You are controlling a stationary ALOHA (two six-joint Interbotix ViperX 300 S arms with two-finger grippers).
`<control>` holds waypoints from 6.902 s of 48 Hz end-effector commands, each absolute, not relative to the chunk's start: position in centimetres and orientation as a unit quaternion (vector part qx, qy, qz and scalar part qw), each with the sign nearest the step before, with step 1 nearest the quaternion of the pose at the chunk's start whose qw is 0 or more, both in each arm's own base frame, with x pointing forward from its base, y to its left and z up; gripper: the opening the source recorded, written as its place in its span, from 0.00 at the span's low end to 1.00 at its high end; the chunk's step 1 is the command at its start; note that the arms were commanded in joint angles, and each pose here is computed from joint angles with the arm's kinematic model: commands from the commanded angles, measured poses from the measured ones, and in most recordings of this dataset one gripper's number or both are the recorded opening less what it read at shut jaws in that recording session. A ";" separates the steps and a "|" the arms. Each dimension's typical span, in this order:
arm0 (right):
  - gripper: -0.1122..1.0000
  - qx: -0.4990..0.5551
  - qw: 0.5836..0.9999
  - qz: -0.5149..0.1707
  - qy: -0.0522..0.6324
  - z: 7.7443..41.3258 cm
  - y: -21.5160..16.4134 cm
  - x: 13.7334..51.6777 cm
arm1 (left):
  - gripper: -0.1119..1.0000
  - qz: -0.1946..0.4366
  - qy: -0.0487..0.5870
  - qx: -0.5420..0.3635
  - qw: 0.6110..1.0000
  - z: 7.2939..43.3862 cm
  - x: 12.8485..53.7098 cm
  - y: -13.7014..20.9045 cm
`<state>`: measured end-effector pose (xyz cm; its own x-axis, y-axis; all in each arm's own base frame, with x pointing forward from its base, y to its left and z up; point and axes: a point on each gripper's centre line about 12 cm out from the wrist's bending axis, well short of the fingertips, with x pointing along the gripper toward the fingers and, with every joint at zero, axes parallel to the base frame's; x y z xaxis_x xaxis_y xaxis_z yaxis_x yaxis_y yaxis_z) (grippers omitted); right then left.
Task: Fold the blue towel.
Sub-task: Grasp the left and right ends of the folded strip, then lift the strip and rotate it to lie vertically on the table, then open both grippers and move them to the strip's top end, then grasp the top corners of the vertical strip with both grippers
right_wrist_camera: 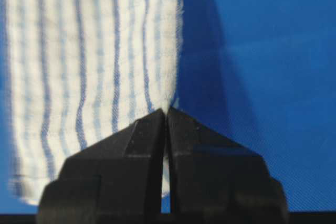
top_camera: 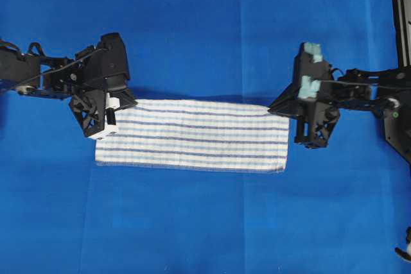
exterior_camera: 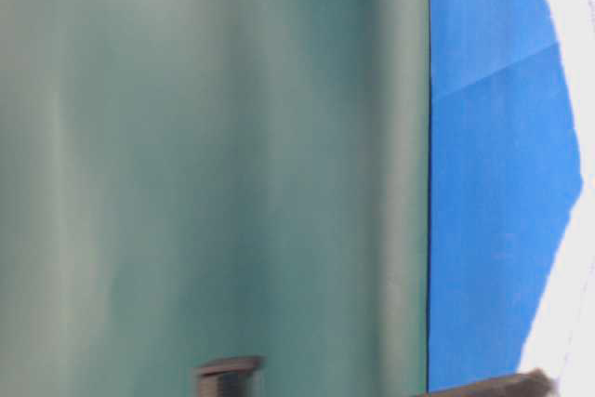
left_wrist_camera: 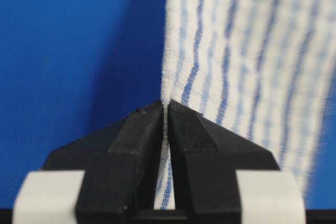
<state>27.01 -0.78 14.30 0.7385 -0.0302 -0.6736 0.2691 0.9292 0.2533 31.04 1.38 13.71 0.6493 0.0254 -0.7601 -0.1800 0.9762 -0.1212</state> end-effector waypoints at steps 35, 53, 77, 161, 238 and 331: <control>0.12 0.155 0.929 -0.169 0.290 18.9 -8.7 29.2 | 0.12 0.004 0.326 -0.157 0.932 19.7 36.9 -4.3; 0.12 0.123 0.929 -0.212 0.277 20.3 -13.6 31.2 | 0.12 -0.006 0.262 -0.203 0.944 20.5 41.7 -5.8; 0.12 0.086 0.932 -0.232 0.265 21.8 -16.5 31.8 | 0.12 -0.017 0.196 -0.224 0.955 20.5 49.1 -6.8; 0.12 0.084 0.919 -0.203 0.326 17.8 -19.3 41.3 | 0.12 0.028 0.270 -0.344 0.899 14.5 40.3 -7.3; 0.88 0.063 0.952 -0.116 0.277 22.9 -7.6 32.6 | 0.90 0.047 0.246 -0.177 0.952 21.3 34.2 0.0; 0.77 0.112 0.907 -0.253 0.317 9.5 -19.7 34.5 | 0.78 0.226 0.273 -0.076 0.932 8.2 38.4 18.7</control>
<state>34.04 -19.18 8.67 0.6515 -0.3738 -0.6602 0.5303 0.8467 0.0439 37.87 18.36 7.30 0.7326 0.3704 -0.5710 -0.4619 0.8868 -0.0173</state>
